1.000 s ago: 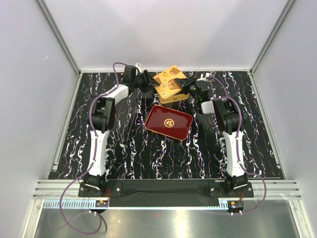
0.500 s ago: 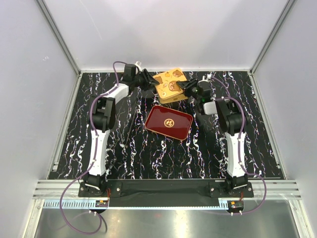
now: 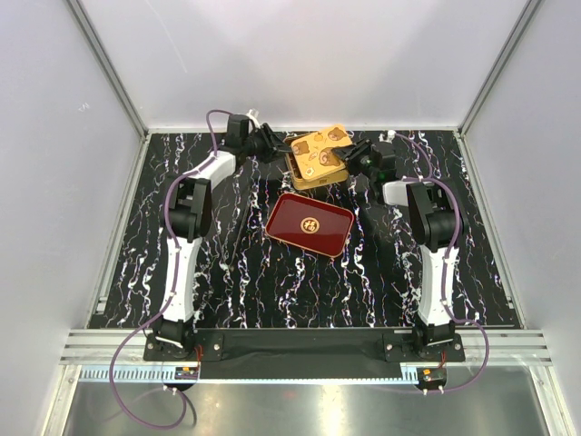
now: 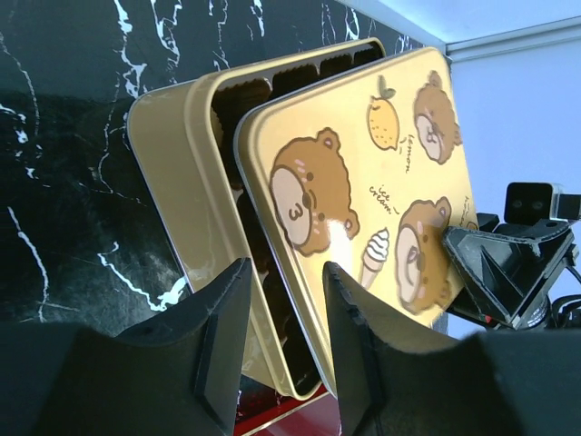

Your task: Pack the chocolate

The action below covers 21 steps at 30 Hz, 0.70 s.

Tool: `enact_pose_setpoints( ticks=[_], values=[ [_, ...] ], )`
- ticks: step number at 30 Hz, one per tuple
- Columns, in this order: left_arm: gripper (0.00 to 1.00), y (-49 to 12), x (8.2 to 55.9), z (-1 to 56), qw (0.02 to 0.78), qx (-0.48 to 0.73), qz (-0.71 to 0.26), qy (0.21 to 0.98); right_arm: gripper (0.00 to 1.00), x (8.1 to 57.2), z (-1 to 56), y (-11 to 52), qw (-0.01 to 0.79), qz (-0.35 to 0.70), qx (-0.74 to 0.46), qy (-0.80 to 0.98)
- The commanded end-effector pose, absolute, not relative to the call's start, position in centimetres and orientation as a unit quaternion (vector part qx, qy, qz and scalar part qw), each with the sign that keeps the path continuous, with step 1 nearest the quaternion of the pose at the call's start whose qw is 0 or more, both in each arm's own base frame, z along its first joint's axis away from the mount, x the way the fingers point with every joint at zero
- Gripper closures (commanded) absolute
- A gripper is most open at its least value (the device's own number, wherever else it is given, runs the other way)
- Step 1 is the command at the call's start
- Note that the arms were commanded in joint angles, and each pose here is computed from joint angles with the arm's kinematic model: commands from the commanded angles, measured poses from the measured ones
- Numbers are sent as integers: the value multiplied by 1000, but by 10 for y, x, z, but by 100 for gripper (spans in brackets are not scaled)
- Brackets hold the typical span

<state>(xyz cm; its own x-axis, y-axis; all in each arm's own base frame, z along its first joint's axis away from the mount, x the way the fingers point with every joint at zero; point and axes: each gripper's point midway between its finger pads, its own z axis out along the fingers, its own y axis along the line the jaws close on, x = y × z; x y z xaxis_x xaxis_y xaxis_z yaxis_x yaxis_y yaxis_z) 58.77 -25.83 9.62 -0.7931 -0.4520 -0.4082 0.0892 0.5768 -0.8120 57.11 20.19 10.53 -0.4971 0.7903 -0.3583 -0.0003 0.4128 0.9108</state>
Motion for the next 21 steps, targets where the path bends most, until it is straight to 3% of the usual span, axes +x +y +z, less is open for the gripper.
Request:
enact_pose_setpoints(
  ticks=[1, 5, 11, 21],
  values=[
    [58, -256, 600, 110, 326, -100, -453, 824, 56, 569, 139, 203, 439, 470, 238, 728],
    [58, -254, 600, 110, 328, -100, -451, 824, 57, 565, 128, 204, 421, 462, 238, 744],
    [57, -255, 596, 109, 324, -96, -452, 826, 70, 563, 114, 200, 403, 470, 255, 743],
    [55, -252, 591, 116, 327, -89, -446, 828, 57, 554, 90, 185, 370, 460, 274, 759]
  ],
)
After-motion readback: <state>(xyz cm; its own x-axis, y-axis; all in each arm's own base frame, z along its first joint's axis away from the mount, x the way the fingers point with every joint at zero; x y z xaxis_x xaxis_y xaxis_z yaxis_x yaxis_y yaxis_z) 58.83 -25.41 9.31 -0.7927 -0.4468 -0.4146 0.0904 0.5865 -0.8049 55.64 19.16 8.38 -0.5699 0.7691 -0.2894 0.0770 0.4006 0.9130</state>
